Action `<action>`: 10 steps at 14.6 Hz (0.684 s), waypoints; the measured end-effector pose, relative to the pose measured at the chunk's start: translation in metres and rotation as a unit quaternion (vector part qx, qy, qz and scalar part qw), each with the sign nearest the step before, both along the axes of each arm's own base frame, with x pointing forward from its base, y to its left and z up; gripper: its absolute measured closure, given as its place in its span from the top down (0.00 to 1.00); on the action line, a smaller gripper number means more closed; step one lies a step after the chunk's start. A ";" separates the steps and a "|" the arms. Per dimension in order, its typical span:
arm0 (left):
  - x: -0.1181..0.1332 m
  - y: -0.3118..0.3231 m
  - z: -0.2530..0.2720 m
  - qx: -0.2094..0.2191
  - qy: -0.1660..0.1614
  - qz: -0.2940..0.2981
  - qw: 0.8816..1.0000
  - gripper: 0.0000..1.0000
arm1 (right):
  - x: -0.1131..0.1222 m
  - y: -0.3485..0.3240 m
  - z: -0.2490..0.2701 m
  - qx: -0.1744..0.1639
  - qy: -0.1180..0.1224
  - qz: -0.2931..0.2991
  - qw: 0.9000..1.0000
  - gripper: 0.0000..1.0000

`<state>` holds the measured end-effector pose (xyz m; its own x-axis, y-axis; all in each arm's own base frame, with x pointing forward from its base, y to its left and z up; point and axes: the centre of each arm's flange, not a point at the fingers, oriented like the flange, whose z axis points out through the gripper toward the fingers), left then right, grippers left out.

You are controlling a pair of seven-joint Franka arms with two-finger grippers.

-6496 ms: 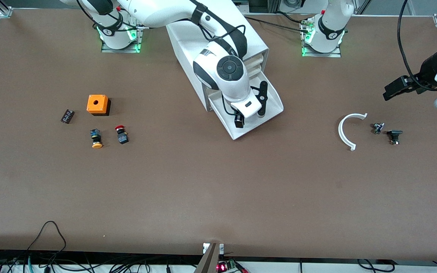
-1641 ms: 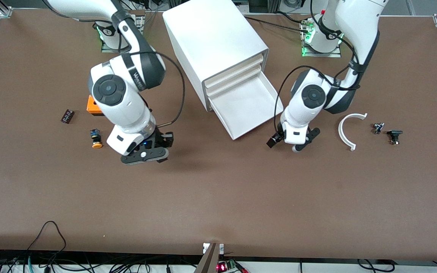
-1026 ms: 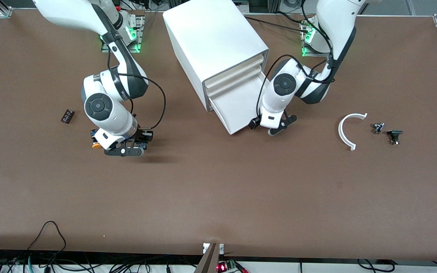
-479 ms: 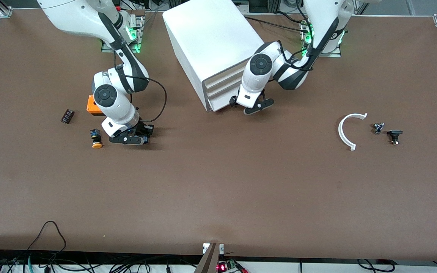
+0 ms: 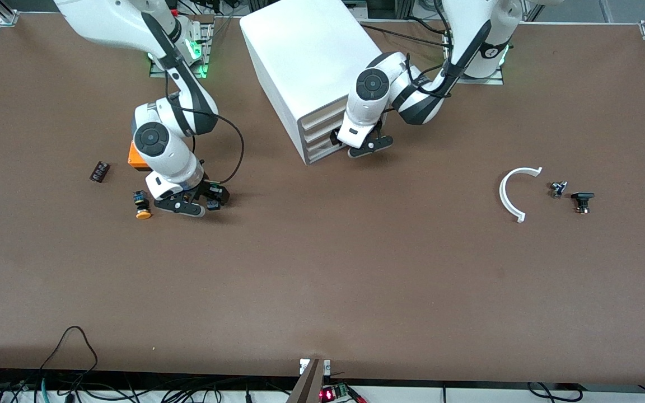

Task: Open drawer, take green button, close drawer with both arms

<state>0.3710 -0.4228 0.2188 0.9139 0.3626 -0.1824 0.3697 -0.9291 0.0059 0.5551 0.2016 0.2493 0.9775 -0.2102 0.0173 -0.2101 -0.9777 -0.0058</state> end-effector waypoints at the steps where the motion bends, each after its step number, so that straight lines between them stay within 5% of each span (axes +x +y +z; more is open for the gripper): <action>1: 0.001 0.000 0.002 -0.001 -0.002 0.001 1.000 1.00 | 0.012 0.003 0.027 -0.006 0.011 -0.001 1.000 1.00; 4: 0.023 0.010 0.027 -0.013 -0.027 0.020 0.999 1.00 | 0.040 0.010 0.119 -0.018 0.033 -0.005 0.999 1.00; 10: 0.131 0.117 0.144 -0.035 -0.122 0.130 0.983 1.00 | 0.072 -0.025 0.218 -0.017 0.029 -0.014 0.999 1.00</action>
<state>0.5021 -0.3055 0.3628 0.8112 0.5848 -0.0021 0.5750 -0.7968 0.1856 0.6271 0.1765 0.4672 0.9707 -0.2383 -0.0323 -0.2369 -0.9706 0.0414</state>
